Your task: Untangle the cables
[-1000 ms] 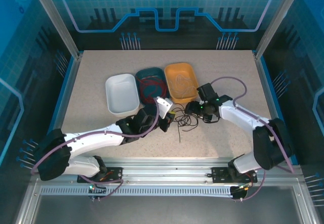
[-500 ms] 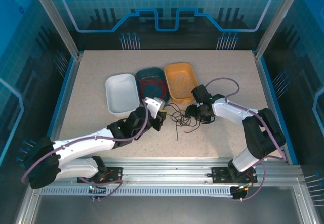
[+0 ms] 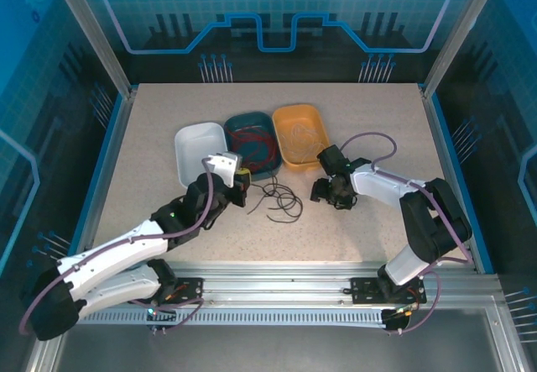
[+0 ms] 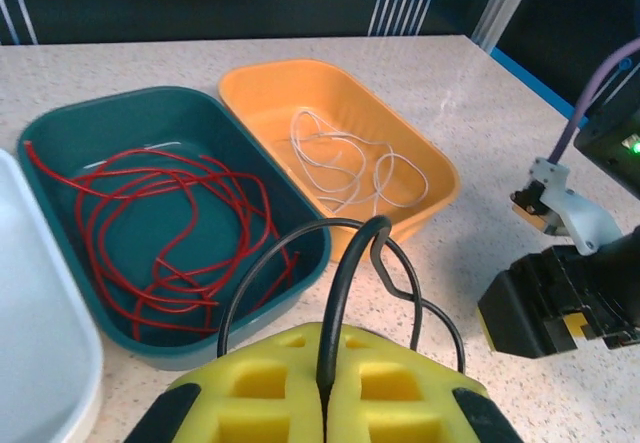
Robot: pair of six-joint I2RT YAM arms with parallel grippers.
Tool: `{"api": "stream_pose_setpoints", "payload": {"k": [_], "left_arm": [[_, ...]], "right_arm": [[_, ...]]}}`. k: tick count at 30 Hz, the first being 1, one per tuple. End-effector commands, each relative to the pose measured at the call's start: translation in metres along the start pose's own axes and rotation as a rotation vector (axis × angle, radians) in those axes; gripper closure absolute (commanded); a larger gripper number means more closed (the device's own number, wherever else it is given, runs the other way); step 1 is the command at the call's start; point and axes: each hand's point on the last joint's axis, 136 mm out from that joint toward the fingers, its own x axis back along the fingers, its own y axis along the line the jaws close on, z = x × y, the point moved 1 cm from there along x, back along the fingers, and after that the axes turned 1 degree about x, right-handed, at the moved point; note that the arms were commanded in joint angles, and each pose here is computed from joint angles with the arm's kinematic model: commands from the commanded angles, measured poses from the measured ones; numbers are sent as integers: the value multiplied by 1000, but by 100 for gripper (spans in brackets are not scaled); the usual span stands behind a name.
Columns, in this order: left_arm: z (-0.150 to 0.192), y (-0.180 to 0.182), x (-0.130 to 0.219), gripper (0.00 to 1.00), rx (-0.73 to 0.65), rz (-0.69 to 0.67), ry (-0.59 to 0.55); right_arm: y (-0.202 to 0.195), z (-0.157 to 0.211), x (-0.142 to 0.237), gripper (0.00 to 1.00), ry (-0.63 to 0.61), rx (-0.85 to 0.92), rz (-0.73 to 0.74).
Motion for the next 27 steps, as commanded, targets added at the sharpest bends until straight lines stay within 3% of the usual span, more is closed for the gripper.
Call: {"api": "stream_pose_setpoints", "payload": {"k": [1,5,15,21,27], "left_arm": [[-3,14,9,100,-21,-50,-14],[-5,10,14,100,-41,-18,-9],[-3,-2,17,100,-56,60,17],[-5,-3,18,100,-48,61,11],[-3,-2,17,100,-28,57,16]], "right_arm": [[-6,9,-4,29,26,17,38],[7,12,3,32,-12,84,-29],[79,16,61,25,-332,414,-339],[94,28,45,21,-315,513,-284],[111,34,23,13,-302,631,-110]]}}
